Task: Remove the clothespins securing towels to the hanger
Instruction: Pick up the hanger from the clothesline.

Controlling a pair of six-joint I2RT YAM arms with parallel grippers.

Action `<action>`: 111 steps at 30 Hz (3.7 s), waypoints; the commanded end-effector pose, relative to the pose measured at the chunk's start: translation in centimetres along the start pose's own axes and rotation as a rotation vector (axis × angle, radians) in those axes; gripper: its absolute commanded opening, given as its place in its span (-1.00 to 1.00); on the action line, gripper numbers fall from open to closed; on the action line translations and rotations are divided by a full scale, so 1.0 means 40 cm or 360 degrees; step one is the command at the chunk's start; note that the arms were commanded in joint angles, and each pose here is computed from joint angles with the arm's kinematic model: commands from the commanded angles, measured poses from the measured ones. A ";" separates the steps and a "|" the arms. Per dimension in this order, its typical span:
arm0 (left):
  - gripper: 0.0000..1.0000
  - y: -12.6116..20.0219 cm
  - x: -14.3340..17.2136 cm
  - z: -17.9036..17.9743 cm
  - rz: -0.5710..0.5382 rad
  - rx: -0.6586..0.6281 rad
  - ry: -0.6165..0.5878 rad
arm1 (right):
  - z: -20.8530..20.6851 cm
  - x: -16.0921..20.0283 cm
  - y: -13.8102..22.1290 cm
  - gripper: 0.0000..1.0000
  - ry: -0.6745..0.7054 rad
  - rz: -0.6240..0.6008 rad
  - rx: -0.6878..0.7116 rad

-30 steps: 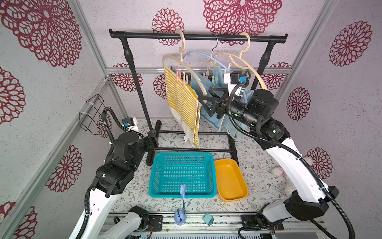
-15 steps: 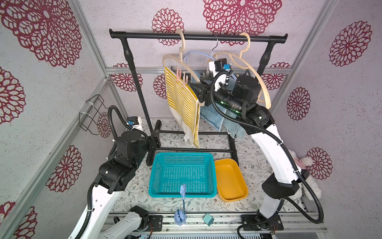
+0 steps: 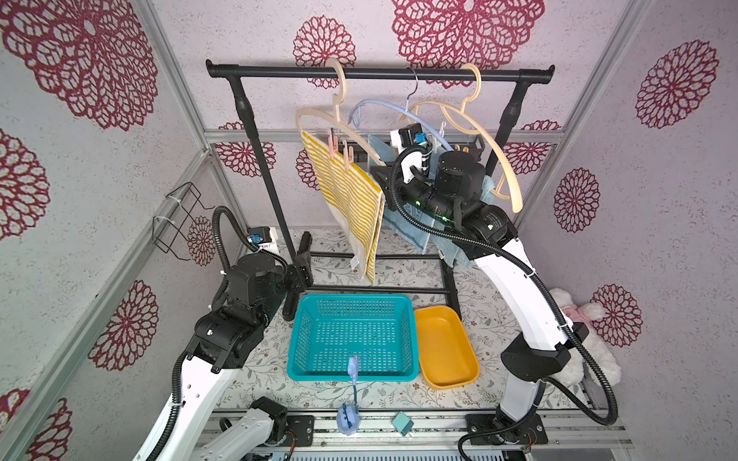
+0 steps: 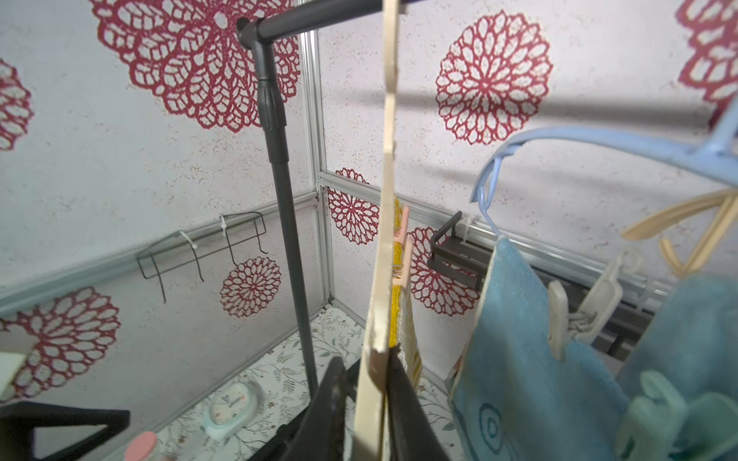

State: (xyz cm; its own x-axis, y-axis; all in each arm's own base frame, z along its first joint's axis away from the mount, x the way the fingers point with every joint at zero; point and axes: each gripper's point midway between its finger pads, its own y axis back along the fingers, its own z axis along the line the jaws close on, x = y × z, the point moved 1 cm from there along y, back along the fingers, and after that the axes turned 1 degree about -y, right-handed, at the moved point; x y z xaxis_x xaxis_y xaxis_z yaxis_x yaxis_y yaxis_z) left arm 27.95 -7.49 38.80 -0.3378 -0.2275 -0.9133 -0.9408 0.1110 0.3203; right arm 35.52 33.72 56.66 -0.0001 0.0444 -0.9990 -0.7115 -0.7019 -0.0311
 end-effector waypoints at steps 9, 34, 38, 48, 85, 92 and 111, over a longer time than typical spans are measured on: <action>0.51 -0.003 0.000 -0.009 -0.0027 0.0032 0.0039 | 0.013 -0.124 0.071 -1.00 0.0023 -0.0232 -0.0011; 0.50 -0.025 0.016 -0.013 0.0013 0.0027 0.0034 | -0.012 -0.265 0.164 -1.00 -0.0010 -0.0543 0.0097; 0.49 -0.026 0.016 -0.012 0.0014 0.0024 0.0043 | -0.012 -0.272 0.181 -1.00 -0.0007 -0.0543 0.0099; 0.48 -0.016 0.008 -0.016 0.0007 0.0040 0.0047 | 0.001 -0.264 0.247 -1.00 -0.0015 -0.0527 0.0052; 0.59 0.165 -0.097 -0.164 0.0047 0.0636 -0.0430 | 0.116 0.107 0.405 -1.00 -0.0084 0.0095 -0.0494; 0.65 0.134 -0.180 -0.201 -0.0060 0.0638 -0.0640 | 0.082 0.106 0.398 -1.00 -0.0194 0.0084 -0.0640; 0.65 0.105 -0.305 -0.287 -0.0161 0.0901 -0.0683 | 0.101 0.057 0.411 -1.00 -0.0160 0.0086 -0.0882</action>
State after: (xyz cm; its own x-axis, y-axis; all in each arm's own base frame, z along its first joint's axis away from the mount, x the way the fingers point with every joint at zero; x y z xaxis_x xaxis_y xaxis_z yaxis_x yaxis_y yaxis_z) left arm 29.57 -15.53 52.33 -0.1516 0.1367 -0.9789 -0.7799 0.5919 0.2035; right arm 24.13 26.53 48.10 -0.2816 -0.0426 -0.9586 -0.2622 -0.9576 0.1196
